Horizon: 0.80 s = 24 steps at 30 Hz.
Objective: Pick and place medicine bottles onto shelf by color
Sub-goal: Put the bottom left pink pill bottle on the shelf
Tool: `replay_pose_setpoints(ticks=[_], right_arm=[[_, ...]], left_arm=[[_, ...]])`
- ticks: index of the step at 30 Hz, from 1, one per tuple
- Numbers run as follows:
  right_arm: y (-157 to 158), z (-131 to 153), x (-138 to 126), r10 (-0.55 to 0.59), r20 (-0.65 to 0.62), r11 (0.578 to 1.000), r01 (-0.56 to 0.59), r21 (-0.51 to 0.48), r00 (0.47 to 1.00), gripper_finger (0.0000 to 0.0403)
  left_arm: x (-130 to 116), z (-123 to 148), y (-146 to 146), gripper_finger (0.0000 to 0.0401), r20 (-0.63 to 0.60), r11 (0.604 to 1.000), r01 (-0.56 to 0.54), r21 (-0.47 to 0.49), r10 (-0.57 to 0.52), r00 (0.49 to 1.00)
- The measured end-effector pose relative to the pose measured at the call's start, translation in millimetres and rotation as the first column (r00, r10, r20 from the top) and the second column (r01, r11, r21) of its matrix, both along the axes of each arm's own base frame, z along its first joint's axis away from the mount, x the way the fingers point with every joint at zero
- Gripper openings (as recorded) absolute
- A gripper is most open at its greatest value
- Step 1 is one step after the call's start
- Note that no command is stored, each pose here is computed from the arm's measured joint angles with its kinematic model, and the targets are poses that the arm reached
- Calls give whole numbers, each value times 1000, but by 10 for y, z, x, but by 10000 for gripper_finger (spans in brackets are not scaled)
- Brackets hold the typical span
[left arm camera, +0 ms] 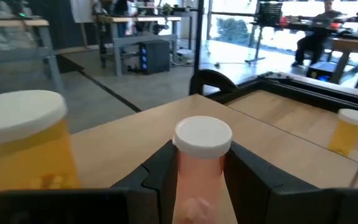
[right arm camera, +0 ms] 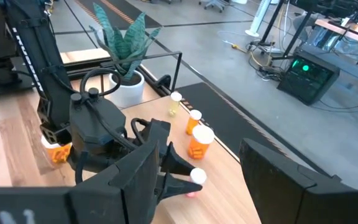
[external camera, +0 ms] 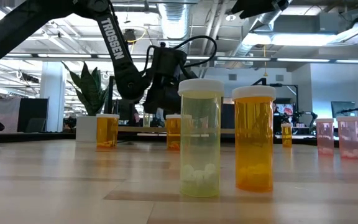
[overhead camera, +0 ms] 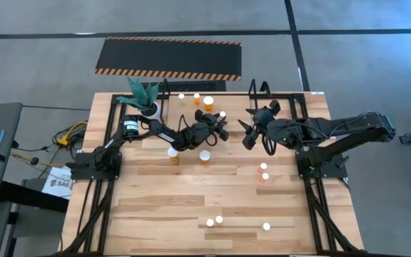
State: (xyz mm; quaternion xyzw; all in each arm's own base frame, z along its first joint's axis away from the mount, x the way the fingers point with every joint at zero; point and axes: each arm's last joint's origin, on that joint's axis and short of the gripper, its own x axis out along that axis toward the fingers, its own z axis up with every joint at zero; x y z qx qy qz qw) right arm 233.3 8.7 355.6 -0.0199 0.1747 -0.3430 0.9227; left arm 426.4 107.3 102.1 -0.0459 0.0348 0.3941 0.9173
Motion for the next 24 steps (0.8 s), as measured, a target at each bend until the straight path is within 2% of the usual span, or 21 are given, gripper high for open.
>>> replay_pose_setpoints(ticks=[9,17,22,24], right_arm=[[2,0,0,1,0,1000,-1,0,1000,249],[2,0,0,2,-2,1000,-2,-1,1000,249],[-8,52,-74,5,15,1000,-5,-2,1000,249],[-29,83,-131,-2,22,1000,2,-1,1000,249]], left_arm=[[-3,-43,-8,137,-49,1000,19,7,-18,999],[-2,-34,-7,180,-81,999,24,48,-20,997],[-1,-33,-12,210,-82,998,26,51,-22,996],[-5,-34,-8,220,-114,997,15,79,-6,993]])
